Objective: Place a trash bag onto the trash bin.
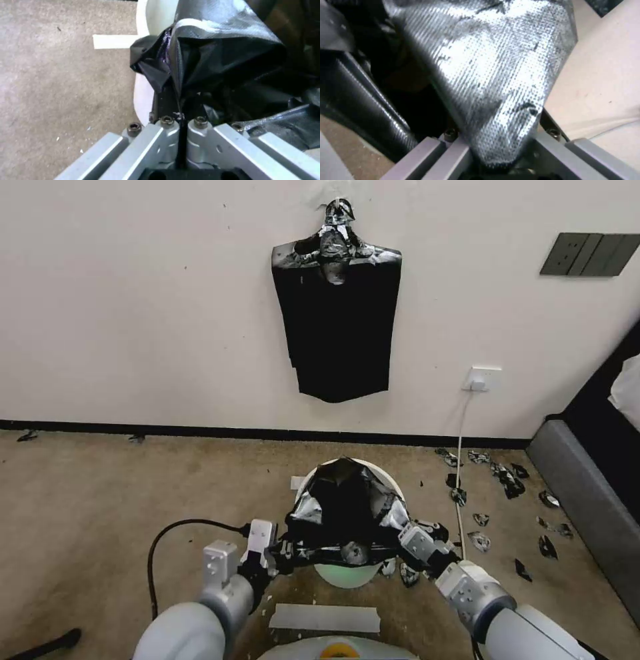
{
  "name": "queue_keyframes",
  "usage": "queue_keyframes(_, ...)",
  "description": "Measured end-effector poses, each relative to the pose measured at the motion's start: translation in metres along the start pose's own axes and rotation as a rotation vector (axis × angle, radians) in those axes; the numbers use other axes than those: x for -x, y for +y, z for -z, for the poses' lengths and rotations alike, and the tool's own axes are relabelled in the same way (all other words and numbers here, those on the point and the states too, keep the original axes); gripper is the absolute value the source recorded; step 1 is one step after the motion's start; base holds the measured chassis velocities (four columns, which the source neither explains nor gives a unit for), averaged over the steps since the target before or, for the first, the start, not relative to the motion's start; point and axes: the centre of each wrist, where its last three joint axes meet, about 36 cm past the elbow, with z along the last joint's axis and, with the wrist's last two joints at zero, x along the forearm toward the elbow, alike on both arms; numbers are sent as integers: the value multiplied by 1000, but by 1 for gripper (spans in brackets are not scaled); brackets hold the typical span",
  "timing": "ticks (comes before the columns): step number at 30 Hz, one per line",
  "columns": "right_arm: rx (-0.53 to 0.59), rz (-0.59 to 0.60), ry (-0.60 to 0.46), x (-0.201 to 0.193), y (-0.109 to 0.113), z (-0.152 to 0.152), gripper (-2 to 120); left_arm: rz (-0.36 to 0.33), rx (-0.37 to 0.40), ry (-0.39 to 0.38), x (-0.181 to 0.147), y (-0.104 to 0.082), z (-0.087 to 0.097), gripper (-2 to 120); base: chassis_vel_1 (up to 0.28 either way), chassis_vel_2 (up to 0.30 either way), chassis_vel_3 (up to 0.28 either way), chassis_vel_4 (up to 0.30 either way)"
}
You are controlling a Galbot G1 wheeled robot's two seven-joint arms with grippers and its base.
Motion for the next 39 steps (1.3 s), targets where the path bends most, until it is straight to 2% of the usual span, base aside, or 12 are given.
queue_keyframes(12,-19,21,44,-9,8,-11,0,15,5,49,-7,-7,-21,0,0,0,0,0)
queue_keyframes(22,-23,8,71,2,14,-29,0,39,-1,66,10,-4,-40,0,0,0,0,0)
queue_keyframes(31,-24,1,78,7,19,-39,0,53,-5,66,20,1,-47,0,0,0,0,0)
queue_keyframes(39,-23,-32,26,5,11,-25,0,54,6,37,20,3,-41,0,0,0,0,0)
